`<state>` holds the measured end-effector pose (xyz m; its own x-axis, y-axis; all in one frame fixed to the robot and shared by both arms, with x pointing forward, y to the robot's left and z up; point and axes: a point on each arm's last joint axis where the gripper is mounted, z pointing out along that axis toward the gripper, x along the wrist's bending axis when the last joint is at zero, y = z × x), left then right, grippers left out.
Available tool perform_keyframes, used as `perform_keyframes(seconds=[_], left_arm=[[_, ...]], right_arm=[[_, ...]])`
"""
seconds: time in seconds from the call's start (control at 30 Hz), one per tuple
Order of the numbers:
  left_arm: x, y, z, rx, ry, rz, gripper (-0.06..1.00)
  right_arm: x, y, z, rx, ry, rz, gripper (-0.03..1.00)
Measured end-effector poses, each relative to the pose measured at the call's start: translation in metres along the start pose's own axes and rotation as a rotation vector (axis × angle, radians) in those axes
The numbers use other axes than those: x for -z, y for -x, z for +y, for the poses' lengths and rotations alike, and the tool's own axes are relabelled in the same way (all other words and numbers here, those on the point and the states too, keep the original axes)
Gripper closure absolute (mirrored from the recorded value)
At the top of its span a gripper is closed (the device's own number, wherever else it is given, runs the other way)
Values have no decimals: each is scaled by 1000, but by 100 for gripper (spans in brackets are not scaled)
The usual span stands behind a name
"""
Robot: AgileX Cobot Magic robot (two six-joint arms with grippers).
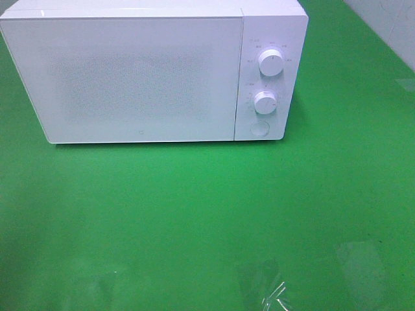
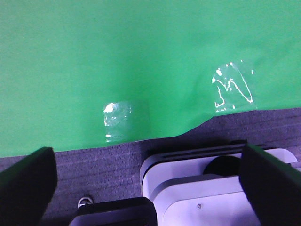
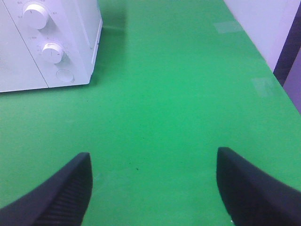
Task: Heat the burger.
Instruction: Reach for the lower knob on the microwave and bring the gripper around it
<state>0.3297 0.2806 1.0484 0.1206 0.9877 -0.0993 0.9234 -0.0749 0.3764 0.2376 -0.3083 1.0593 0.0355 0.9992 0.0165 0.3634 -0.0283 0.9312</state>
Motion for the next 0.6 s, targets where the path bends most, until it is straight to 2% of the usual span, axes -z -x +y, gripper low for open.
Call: perform_keyframes(seconds=[0.03, 0.07, 0.1, 0.13, 0.2, 0.23, 0.27, 0.3, 0.37, 0.6], left_arm=[[5, 0, -11, -8, 66, -9, -2], [5, 0, -11, -8, 66, -9, -2], [8, 0, -20, -13, 135, -18, -2], [8, 0, -20, -13, 135, -18, -2], [13, 0, -33, -21, 251, -25, -2], [13, 0, -33, -21, 251, -25, -2], [18, 0, -42, -40, 335, -28, -3], [18, 0, -42, -40, 335, -28, -3], [27, 0, -54, -61, 437, -30, -3], [37, 1, -72, -75, 571, -48, -3]], right_arm=[[0, 0, 0, 0, 0, 0, 25], [0, 0, 0, 0, 0, 0, 25], [0, 0, 0, 0, 0, 0, 26], [0, 0, 0, 0, 0, 0, 26], [0, 0, 0, 0, 0, 0, 26], [0, 0, 0, 0, 0, 0, 26], [0, 0, 0, 0, 0, 0, 26], [0, 0, 0, 0, 0, 0, 26], [0, 0, 0, 0, 0, 0, 26], [0, 0, 0, 0, 0, 0, 26]])
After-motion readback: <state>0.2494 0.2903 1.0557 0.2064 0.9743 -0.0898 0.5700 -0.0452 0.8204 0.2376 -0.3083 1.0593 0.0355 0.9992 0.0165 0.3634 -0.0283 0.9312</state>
